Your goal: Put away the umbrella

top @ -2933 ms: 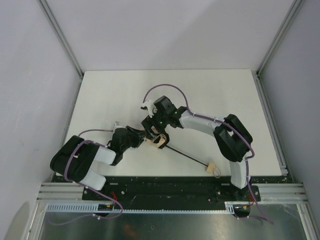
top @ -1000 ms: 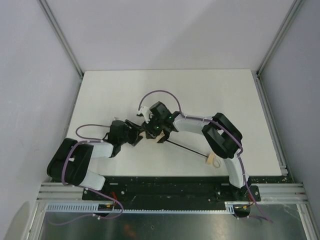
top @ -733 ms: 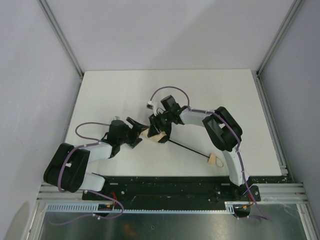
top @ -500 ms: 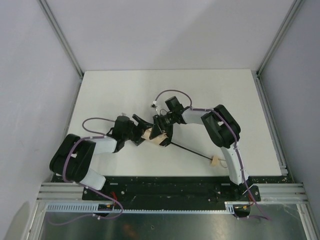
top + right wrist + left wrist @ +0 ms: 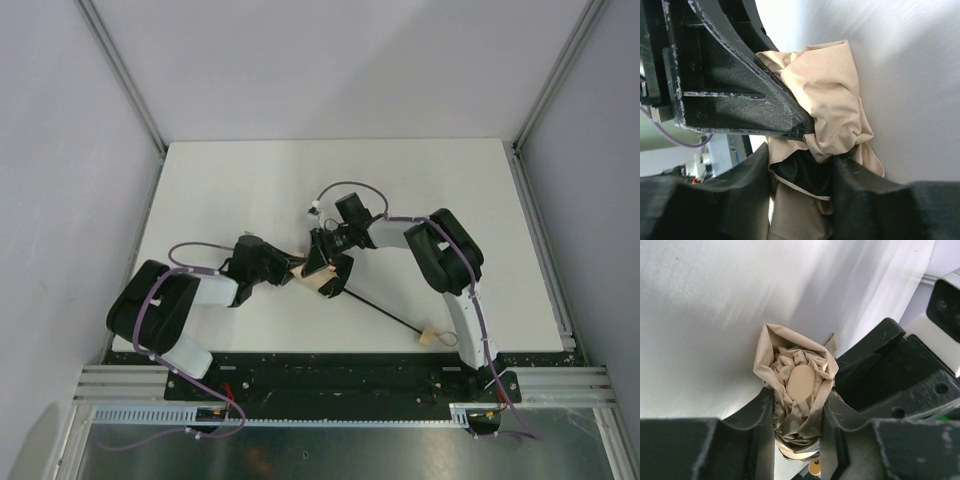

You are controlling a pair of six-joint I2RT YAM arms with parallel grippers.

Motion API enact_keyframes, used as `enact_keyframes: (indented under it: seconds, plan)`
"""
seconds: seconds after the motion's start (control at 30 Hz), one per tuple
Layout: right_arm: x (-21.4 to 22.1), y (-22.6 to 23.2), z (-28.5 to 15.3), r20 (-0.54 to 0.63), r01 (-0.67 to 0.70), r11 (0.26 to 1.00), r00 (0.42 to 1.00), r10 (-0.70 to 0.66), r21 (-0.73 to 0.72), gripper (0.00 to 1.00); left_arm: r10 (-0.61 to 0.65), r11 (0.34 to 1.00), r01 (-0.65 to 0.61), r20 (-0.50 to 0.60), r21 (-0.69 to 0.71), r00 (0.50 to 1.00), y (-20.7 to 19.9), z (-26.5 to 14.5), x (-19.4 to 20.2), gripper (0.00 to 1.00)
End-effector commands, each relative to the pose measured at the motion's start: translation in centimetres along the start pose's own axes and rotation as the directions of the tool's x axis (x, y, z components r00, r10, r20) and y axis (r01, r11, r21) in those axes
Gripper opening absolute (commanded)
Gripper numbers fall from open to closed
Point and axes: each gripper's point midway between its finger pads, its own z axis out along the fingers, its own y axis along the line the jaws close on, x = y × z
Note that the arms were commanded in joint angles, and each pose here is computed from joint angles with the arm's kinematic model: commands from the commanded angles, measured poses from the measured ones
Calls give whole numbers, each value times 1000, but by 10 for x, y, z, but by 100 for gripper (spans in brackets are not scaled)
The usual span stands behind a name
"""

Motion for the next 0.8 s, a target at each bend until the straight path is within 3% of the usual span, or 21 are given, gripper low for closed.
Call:
enact_keyframes:
  seconds: [0.0,0.07,0.17,0.3,0.5,0.57,0.6,0.77]
  plan:
    - [6,10,5,-16,96,974,995,-95,203,55,58,962,-62,-23,-266,998,85,-7,17,0]
    - [4,13,2,-30,178,933,984,-178,314,71,55,963,-58,-18,-262,998,84,-9,17,0]
    - [5,11,-4,-95,313,801,946,-309,511,82,41,961,-44,-17,-272,999,84,-10,17,0]
    - [8,2,-15,-235,448,517,874,-425,729,85,12,946,-21,-29,-322,1000,90,-12,18,0]
    - [21,-17,-26,-377,511,241,816,-438,825,85,-10,926,-7,-44,-377,999,92,-16,17,0]
    - [25,-28,-27,-404,520,209,812,-421,828,80,-12,928,-6,-45,-372,999,90,-18,17,0]
    - [26,-33,-27,-406,519,209,815,-412,829,73,-11,930,-6,-44,-368,999,89,-19,16,0]
    - [37,-47,-19,-374,498,350,853,-365,793,19,-7,937,-9,-44,-349,999,83,-24,16,0]
